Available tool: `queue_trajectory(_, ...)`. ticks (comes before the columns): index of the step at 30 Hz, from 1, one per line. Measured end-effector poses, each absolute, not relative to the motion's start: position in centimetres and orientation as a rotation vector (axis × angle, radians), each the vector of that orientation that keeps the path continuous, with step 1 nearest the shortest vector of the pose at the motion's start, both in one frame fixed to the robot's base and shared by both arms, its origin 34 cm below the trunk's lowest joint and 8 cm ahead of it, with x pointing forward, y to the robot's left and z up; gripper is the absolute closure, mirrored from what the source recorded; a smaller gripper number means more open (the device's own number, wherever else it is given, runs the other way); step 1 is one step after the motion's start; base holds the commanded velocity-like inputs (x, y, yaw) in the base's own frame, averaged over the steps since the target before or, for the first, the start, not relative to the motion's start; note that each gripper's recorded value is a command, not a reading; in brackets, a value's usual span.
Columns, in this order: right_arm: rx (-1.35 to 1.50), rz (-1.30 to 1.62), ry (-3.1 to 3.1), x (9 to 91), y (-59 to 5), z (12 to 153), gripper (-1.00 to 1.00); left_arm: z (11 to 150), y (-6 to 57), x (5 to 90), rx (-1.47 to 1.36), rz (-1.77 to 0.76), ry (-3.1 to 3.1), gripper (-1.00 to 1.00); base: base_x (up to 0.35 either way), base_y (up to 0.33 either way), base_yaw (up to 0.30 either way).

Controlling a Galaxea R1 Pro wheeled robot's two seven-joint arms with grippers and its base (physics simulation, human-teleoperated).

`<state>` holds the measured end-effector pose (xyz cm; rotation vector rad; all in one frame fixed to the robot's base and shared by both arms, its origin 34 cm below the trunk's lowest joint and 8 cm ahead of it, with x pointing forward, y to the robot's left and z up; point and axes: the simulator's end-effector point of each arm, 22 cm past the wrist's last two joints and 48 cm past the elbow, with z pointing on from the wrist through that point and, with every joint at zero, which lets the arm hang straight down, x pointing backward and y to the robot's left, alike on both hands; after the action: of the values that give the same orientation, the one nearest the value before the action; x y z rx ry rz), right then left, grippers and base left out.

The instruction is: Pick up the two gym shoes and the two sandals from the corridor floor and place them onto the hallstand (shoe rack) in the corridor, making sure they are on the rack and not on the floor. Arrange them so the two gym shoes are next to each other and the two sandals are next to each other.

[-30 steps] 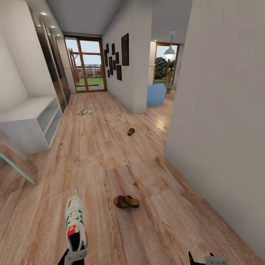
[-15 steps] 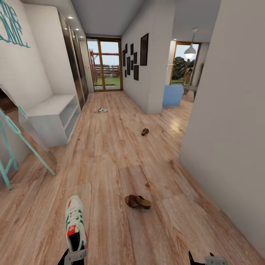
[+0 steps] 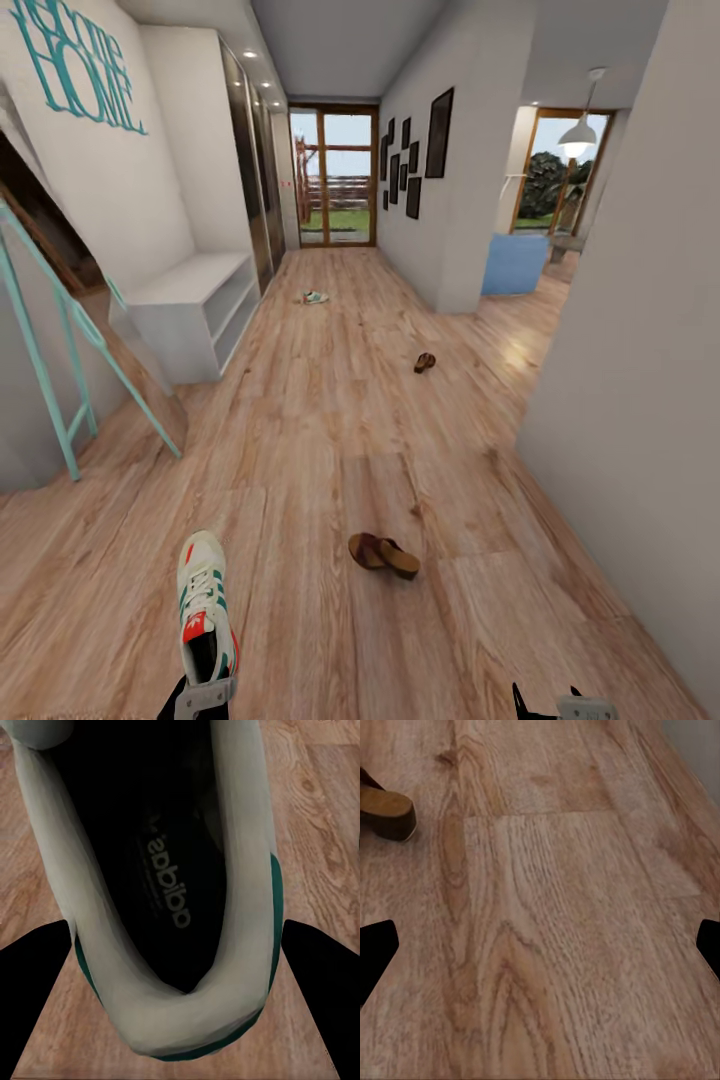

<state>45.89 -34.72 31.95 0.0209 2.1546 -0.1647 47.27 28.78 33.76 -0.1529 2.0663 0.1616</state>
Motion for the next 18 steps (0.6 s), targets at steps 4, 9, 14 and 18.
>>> queue_trajectory(4,0.021,-0.165,2.155,45.89,-34.73,31.95,-1.00,33.77,28.79,47.27,-0.153,0.162,2.066,1.00,0.134,-0.268,0.278)
queue_trajectory(9,0.021,-0.165,2.155,45.89,-34.72,31.94,-1.00,33.77,28.77,47.28,-0.152,0.161,2.066,1.00,0.100,-0.186,0.278)
queue_trajectory(14,0.021,-0.164,2.155,45.88,-34.69,31.92,-1.00,33.79,28.84,47.29,-0.153,0.163,2.065,1.00,0.017,-0.030,0.278)
queue_trajectory(18,0.021,-0.165,2.155,45.88,-34.71,31.93,-1.00,33.79,28.86,47.29,-0.152,0.163,2.065,1.00,0.002,-0.004,0.278)
